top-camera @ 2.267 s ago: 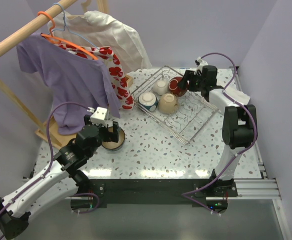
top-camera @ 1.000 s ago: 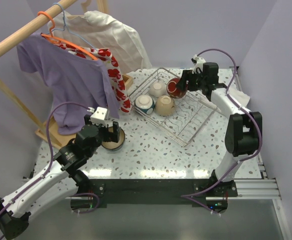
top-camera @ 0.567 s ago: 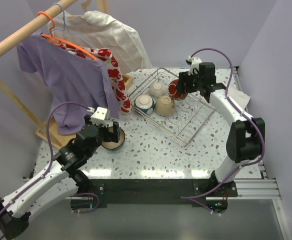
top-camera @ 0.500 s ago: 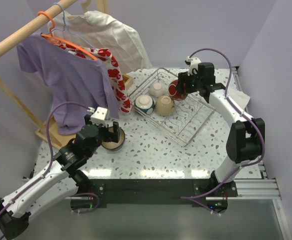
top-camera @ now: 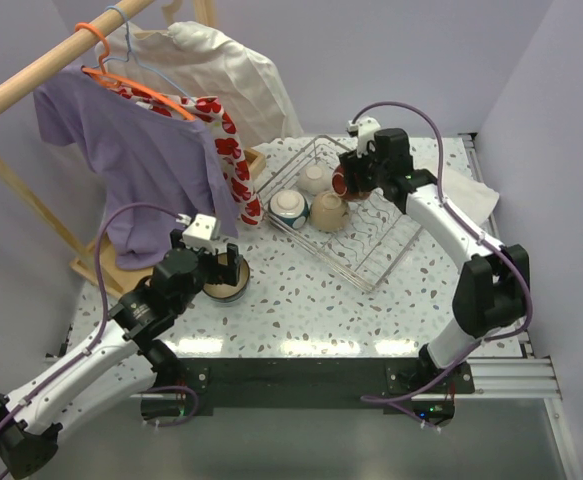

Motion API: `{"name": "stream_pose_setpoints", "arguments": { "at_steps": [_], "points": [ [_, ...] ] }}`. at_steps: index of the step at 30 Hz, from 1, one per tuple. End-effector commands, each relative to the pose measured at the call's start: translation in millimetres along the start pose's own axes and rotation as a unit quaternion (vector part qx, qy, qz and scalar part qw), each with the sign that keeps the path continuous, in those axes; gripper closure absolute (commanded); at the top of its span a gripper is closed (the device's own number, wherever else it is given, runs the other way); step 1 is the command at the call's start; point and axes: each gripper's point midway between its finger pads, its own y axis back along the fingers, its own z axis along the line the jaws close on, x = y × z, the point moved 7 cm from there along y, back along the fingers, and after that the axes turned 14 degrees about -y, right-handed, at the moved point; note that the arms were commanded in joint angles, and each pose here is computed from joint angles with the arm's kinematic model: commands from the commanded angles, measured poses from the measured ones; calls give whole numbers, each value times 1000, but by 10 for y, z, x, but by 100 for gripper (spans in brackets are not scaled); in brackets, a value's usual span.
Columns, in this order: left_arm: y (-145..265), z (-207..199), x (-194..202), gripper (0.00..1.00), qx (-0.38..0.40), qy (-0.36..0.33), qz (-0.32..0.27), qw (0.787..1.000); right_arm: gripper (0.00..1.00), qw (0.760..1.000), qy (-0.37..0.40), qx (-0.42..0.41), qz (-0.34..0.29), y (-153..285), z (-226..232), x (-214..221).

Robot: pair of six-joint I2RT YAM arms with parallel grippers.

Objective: Unload the bowls from the dish rack

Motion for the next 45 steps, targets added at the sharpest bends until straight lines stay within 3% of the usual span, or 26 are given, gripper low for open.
{"name": "stream_pose_setpoints", "arguments": {
  "at_steps": [1, 5, 14, 24, 28, 38, 45],
  "points": [
    [-4, -18, -143, 1, 8, 28, -31, 999, 100, 998, 37, -5, -50, 325, 175, -192],
    [-33, -93, -317, 1, 32, 44, -28, 998, 100, 997, 64, -4, -50, 425, 277, -99],
    [-153, -268, -842, 1, 110, 0, -46, 993, 100, 989, 107, -44, -88, 720, 328, 47],
    [-422, -571, -1113, 1, 239, -107, -79, 962, 100, 985, 125, -76, -91, 840, 364, 122],
    [-574, -606, -1173, 0, 260, -116, -97, 954, 100, 984, 123, -83, -94, 867, 385, 93],
    [-875, -694, -1188, 0, 352, -205, -174, 896, 100, 976, 137, -140, -99, 972, 496, 78],
    [-998, -762, -1285, 0, 391, -303, -252, 832, 100, 968, 165, -160, -103, 998, 521, 102]
  ]
}}
